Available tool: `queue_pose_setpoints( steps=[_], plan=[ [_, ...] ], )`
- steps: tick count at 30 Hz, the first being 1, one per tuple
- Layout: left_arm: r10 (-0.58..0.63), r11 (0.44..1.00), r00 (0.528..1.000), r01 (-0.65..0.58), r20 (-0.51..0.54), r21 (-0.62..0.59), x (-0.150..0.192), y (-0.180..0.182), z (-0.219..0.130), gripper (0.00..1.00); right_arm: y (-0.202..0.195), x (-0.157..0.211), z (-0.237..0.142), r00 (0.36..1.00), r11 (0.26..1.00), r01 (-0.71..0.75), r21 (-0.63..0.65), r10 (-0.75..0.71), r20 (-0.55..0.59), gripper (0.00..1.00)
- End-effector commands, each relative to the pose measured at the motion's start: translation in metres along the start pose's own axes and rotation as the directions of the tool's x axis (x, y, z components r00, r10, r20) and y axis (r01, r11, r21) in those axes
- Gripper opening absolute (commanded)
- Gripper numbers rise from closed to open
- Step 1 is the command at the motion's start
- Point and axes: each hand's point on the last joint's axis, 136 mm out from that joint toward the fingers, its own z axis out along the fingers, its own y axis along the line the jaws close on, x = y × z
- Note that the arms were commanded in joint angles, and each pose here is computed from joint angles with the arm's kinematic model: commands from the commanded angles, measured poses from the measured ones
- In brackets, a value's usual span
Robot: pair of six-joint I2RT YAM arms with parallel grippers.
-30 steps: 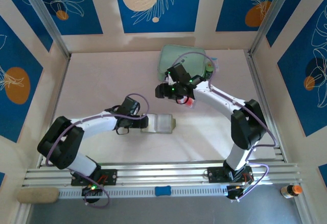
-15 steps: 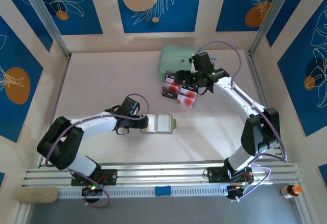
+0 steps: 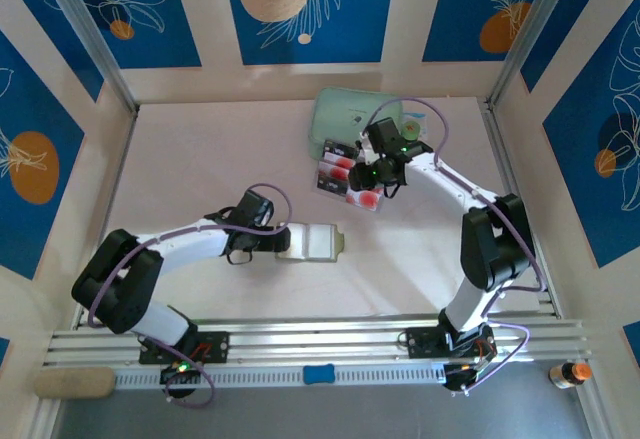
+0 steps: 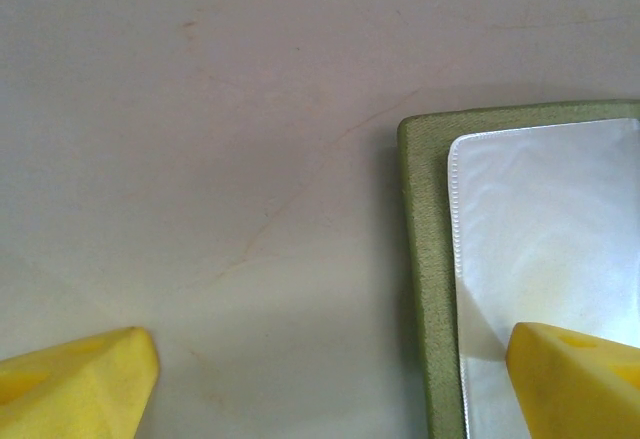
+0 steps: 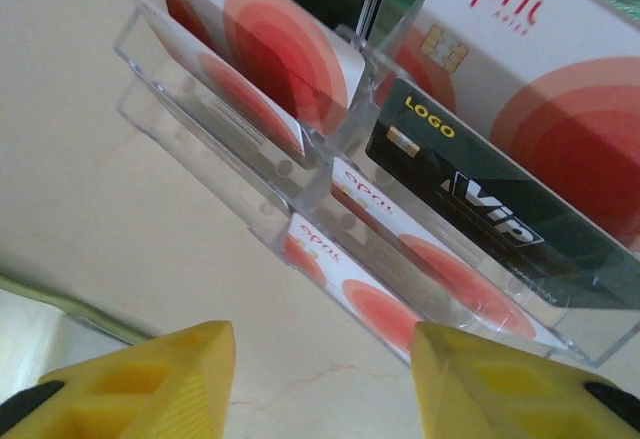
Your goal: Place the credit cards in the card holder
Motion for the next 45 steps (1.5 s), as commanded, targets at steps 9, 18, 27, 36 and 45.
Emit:
queue_pose_setpoints(
  steps=[9,18,27,36,45],
  plan=[
    [0.007,0.999,0.999,-0.008,-0.038,-0.039,0.014,0.011,0.001,0.92,-0.012,0.023,0.034,0.984,0.982,0.136,0.133,-0.118,-0.130,0.41],
    [0.005,0.999,0.999,-0.007,-0.041,-0.035,0.016,0.011,0.003,0.92,-0.006,0.018,0.042,0.970,0.958,0.218,0.188,-0.192,-0.148,0.35],
    [0.004,1.000,0.999,-0.006,-0.045,-0.031,0.017,0.011,0.004,0.92,-0.005,0.005,0.029,0.965,0.936,0.260,0.236,-0.242,-0.104,0.35],
    [0.001,1.000,0.999,-0.002,-0.045,-0.029,0.017,0.011,0.005,0.92,-0.016,0.006,0.041,0.958,0.921,0.282,0.270,-0.254,-0.135,0.35],
    [0.001,1.000,0.999,-0.002,-0.044,-0.025,0.017,0.010,0.005,0.92,-0.013,0.023,0.054,0.952,0.925,0.288,0.248,-0.249,-0.179,0.34]
  ],
)
